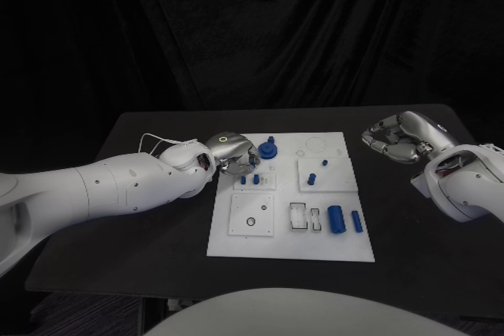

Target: Assemble the parts on the task board

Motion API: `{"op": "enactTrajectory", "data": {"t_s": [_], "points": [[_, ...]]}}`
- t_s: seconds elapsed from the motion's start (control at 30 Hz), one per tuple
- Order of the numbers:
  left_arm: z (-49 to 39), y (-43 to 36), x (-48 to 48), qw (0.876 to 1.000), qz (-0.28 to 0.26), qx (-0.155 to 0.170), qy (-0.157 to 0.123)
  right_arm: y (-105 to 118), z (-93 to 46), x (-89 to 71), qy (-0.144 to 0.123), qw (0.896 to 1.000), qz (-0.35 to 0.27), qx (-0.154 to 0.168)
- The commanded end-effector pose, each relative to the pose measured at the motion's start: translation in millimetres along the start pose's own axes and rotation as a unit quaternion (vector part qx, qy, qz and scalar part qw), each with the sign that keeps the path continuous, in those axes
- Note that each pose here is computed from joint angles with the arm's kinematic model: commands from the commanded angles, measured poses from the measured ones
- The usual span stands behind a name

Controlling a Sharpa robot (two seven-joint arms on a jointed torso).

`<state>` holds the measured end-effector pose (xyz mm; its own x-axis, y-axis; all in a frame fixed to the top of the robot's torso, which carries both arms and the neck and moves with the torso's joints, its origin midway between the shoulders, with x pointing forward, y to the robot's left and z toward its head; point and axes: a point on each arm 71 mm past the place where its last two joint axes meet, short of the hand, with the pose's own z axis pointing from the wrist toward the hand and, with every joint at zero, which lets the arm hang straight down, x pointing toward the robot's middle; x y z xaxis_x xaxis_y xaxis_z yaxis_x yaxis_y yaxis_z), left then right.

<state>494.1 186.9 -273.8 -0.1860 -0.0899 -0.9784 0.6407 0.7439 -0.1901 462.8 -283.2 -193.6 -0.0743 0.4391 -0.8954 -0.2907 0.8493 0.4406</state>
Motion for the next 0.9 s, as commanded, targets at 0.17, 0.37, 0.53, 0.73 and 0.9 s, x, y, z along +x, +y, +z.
{"op": "enactTrajectory", "data": {"t_s": [0.17,0.37,0.53,0.73,0.9], "points": [[-0.1,-4.0,7.5,1.000,-0.006,0.007,0.016,0,-0.5,1.3,0.003,1.000,0.000,0.002],[-0.7,-3.2,10.4,1.000,-0.007,-0.002,0.018,0,-0.8,1.2,0.003,1.000,0.000,0.002],[-2.4,-0.2,11.9,1.000,-0.007,-0.013,0.016,-1,-1.0,1.0,0.003,1.000,0.000,0.002],[-5.5,3.6,9.6,1.000,-0.002,-0.020,-0.007,-1,-1.1,1.0,0.003,1.000,-0.001,0.003],[-9.6,7.2,5.9,0.999,0.004,-0.020,-0.031,-1,-1.1,1.2,0.004,1.000,-0.001,0.003]]}}
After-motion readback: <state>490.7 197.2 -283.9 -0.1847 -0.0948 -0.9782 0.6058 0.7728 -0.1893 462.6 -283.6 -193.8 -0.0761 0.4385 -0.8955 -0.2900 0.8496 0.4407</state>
